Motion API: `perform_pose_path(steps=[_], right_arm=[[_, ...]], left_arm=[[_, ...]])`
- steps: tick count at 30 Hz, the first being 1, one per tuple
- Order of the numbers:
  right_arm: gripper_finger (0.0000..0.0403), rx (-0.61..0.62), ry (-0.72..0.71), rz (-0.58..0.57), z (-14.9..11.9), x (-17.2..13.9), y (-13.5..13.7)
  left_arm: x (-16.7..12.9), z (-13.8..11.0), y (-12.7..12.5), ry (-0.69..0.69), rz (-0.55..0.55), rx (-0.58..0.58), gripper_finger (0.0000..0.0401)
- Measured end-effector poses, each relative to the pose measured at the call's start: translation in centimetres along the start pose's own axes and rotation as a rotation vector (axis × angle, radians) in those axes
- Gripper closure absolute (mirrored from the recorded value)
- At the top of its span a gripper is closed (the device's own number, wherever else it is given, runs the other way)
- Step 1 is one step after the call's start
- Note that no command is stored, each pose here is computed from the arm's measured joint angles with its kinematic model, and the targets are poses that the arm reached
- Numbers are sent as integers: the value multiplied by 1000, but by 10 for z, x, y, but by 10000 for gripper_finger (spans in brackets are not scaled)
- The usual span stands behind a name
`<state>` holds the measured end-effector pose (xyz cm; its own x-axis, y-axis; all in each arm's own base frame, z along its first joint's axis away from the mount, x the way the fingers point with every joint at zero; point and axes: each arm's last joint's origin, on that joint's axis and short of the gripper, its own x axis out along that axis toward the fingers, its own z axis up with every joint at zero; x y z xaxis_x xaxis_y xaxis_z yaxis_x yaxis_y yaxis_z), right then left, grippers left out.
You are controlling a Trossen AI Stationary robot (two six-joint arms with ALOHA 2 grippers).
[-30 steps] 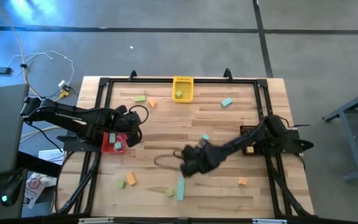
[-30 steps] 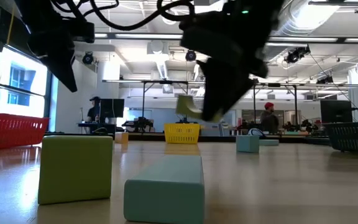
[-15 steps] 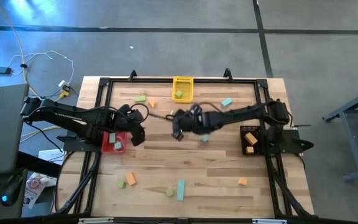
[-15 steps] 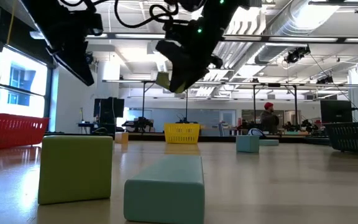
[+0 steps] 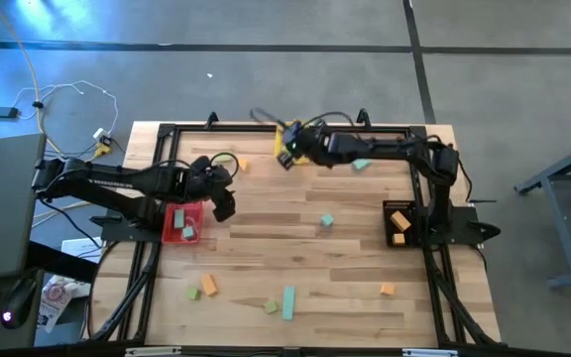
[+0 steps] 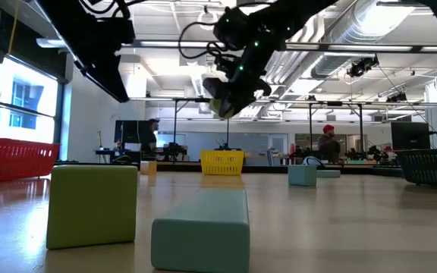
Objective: Sort & place blocks by color
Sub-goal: Put the green block into the yellow bin, then put the orange block into the black bin
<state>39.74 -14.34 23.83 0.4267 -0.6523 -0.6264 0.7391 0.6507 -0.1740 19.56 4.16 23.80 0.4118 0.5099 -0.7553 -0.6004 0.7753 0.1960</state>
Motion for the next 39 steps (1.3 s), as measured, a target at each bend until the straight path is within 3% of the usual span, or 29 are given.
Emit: perform_pose_path(steps=[9, 16, 27, 35, 39], right_arm=[[295, 90, 16, 124, 13, 25, -45], [295, 136, 83, 225, 3, 46, -46], [285, 176, 139, 239, -9, 61, -40], [230, 167, 138, 213, -9, 61, -41], [203, 167, 148, 256, -9, 61, -40]], left_arm=[[12, 16, 31, -68, 147, -12, 212], [22, 19, 63, -39, 204, -105, 212], [42, 12, 105, 62, 152, -228, 212], [78, 3, 118, 211, 109, -222, 213], [92, 5, 118, 202, 89, -208, 213]])
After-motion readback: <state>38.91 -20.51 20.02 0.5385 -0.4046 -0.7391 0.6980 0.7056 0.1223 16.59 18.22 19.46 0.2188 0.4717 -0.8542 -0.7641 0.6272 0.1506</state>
